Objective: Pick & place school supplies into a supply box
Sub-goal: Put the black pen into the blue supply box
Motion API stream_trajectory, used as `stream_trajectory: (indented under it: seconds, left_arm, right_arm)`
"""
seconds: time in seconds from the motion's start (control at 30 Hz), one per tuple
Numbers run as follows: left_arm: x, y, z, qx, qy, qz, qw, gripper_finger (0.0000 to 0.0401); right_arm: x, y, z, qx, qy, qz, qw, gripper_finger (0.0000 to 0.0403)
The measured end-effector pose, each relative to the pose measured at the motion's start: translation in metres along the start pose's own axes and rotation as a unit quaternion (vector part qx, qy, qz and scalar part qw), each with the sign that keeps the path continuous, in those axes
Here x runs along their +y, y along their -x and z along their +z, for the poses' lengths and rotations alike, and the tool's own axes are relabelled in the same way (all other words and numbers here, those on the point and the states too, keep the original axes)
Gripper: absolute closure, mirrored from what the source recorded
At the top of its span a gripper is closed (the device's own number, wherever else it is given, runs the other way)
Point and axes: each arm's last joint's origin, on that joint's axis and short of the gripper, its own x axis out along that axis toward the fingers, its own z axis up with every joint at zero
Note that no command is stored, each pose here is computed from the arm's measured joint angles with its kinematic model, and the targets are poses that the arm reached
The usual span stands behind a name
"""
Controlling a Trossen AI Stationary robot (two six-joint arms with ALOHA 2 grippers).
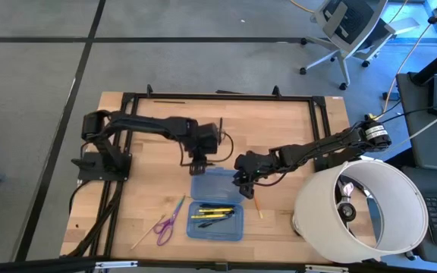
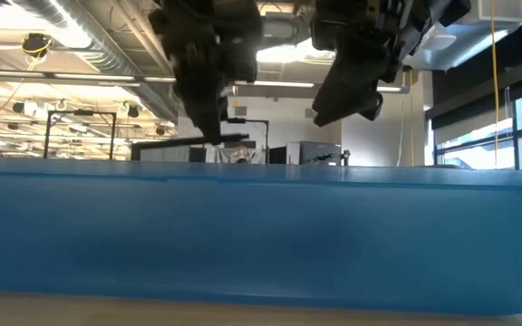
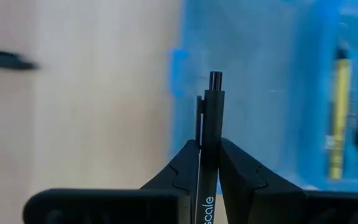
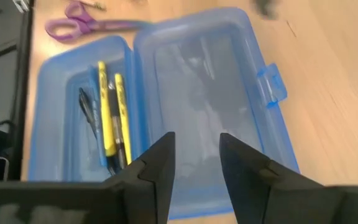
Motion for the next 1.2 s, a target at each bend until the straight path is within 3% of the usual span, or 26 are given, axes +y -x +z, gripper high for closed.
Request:
stream_trajectory:
  seconds: [0.17,0.37,0.6,0.83,1.2]
  left_arm:
    - [-0.042,-0.008,0.0,-0.006,-0.021,-0.022,1.0,0.0364]
    - [-0.092,-0.015,0.006,-0.071,-0.054,-0.055,0.995,0.0362]
    - [-0.131,-0.019,0.004,-0.115,-0.042,-0.061,0.991,0.0362]
    - [-0.152,-0.041,0.002,-0.122,-0.02,-0.071,0.99,0.0361]
    - [-0.153,-0.08,-0.001,-0.092,-0.003,-0.062,0.994,0.0361]
  right_arm:
    - [-0.004,0.0,-0.006,0.023,-0.01,-0.03,0.999,0.0274]
    - [-0.006,0.001,-0.008,0.031,-0.019,-0.049,0.998,0.0274]
    - [-0.006,0.001,-0.008,0.03,-0.021,-0.049,0.998,0.0274]
    - [-0.006,0.001,-0.008,0.03,-0.03,-0.049,0.998,0.0274]
    - [-0.003,0.002,-0.017,0.087,-0.128,-0.028,0.988,0.0274]
